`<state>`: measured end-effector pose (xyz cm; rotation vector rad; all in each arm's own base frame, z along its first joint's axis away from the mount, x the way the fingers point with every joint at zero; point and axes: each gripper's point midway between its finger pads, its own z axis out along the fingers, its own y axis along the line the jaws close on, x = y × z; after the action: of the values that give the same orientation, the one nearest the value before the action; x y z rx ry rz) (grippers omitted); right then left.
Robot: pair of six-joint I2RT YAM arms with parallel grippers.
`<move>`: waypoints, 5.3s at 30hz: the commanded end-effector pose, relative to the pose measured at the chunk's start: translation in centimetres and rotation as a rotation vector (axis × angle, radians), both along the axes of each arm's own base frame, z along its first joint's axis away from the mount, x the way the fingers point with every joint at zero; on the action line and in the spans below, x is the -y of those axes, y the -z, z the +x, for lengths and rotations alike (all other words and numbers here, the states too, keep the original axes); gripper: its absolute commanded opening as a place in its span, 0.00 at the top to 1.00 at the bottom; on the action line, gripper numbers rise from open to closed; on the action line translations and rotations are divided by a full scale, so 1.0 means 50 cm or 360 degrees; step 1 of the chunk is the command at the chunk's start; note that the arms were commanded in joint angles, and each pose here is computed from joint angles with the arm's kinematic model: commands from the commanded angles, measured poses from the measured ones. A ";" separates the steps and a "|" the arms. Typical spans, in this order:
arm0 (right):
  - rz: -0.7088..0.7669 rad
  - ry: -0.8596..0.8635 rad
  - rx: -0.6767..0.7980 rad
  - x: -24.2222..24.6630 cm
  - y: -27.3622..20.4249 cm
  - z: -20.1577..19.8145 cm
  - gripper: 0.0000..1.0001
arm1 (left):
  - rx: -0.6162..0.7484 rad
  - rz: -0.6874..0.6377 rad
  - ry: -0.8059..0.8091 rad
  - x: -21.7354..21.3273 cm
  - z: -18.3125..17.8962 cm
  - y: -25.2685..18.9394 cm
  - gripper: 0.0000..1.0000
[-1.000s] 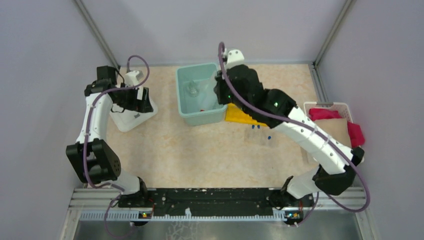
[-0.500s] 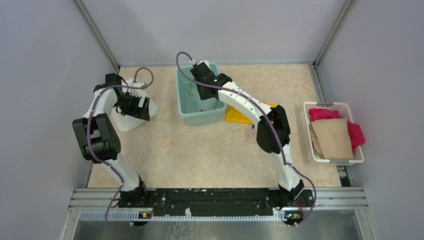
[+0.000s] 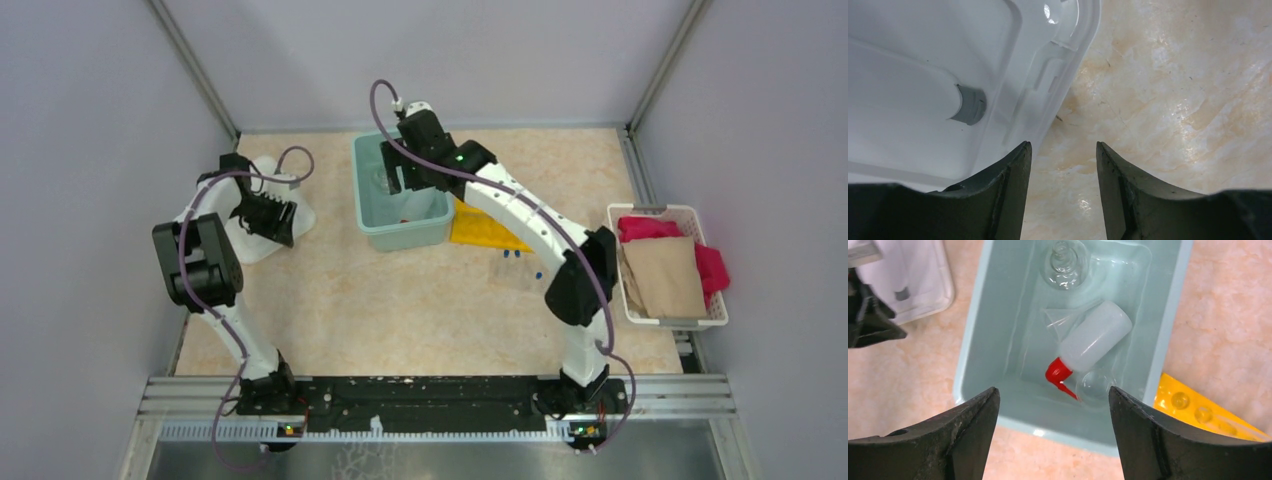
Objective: Organize the chemistry lab equipment
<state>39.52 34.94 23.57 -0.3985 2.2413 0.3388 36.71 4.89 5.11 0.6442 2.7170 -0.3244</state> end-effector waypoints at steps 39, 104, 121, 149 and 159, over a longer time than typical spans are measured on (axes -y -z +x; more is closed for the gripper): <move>0.0543 -0.0594 0.0513 0.066 -0.270 -0.268 0.10 | 0.0465 -0.0060 0.0488 0.129 -0.127 -0.327 1.00; 0.0665 -0.0014 0.1687 -0.165 -0.367 -0.168 0.07 | 0.1338 -0.1784 -0.0352 0.444 -0.021 -0.983 1.00; -0.0001 0.0229 0.2170 -0.127 -0.382 -0.116 0.89 | 0.1260 -0.1836 -0.0348 0.439 -0.050 -1.005 0.86; -0.1387 -0.0702 0.1619 -0.047 -0.125 -0.103 0.90 | 0.1121 -0.1163 -0.0571 0.218 0.003 -0.775 0.01; -0.1503 -0.0799 0.1447 -0.055 -0.053 -0.087 0.63 | 0.1047 -0.1039 -0.0541 0.202 -0.005 -0.682 0.01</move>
<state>34.54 37.57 23.82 -1.3957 1.1942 -0.6331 37.65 -5.23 38.24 -0.0237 1.9252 -0.7565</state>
